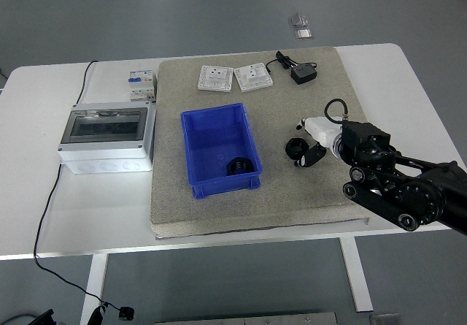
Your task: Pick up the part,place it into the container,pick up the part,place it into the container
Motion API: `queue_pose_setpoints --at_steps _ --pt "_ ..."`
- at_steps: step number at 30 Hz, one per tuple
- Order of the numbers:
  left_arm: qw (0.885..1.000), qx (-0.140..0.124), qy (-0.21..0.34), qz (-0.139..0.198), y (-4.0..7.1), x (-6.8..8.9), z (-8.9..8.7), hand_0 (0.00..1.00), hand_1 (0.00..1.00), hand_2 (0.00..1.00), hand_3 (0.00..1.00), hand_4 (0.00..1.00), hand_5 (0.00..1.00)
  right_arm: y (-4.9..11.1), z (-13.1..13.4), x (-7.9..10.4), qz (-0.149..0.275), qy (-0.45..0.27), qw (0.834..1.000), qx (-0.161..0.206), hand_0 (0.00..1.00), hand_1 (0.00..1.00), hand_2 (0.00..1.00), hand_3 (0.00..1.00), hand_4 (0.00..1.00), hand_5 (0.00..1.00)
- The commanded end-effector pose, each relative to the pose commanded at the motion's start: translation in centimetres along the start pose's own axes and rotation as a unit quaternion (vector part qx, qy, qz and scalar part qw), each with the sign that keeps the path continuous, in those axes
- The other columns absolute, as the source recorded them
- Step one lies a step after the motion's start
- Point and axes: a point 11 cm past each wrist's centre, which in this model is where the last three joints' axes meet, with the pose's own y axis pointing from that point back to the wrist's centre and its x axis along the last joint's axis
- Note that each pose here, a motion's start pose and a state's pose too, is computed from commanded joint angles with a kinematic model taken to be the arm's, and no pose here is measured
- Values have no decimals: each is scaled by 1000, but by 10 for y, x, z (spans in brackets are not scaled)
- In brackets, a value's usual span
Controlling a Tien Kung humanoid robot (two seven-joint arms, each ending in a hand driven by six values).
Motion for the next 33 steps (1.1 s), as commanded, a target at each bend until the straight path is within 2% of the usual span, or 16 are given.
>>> queue_pose_setpoints --at_steps 1,2,7,8,13,14,15,19,20,22,25,29,33 --pt "1000 0 0 0 0 0 0 686 752 753 842 973 998 0 0 -1 -1 0 1000 0 497 528 747 771 782 260" --pt "1000 0 0 0 0 0 0 686 751 753 841 973 998 0 -1 -2 0 1 1000 1 436 449 621 655 580 157" --pt "1000 0 0 1 0 1 -1 686 751 753 841 973 998 0 -4 -3 14 -4 1000 12 436 449 621 655 580 157" --pt "1000 0 0 1 0 1 -1 686 752 753 840 973 998 1 -4 -2 18 -5 1000 15 392 413 554 594 466 105" --pt "1000 1 1 2 0 1 -1 686 752 753 840 973 998 2 -6 2 31 -12 999 26 392 413 554 594 466 105" --pt "1000 1 1 2 0 1 -1 685 751 753 840 974 998 2 -6 4 36 -12 999 27 384 407 547 586 424 76" --pt "1000 1 1 2 0 1 -1 685 751 753 840 974 998 2 -6 7 40 -13 999 27 384 407 547 586 424 76" --pt "1000 0 0 3 0 2 -1 685 751 753 840 974 998 5 -6 27 67 -16 997 35 384 407 547 586 424 76" --pt "1000 0 0 4 0 2 -1 685 750 752 837 974 998 6 -8 35 77 -18 996 40 377 408 550 590 394 53" --pt "1000 0 0 5 0 3 -1 685 750 752 837 974 998 12 -18 52 103 -21 993 58 377 408 550 590 394 53" --pt "1000 0 -1 6 0 4 -1 685 750 752 837 974 998 21 -42 67 140 -11 985 96 377 408 550 590 394 53" --pt "1000 -1 -2 6 0 4 -1 685 751 749 836 974 998 35 -82 66 169 7 974 153 352 411 561 597 393 58" --pt "1000 -2 -4 7 0 4 1 685 751 748 835 975 998 42 -101 60 164 7 968 192 356 428 574 612 408 76"
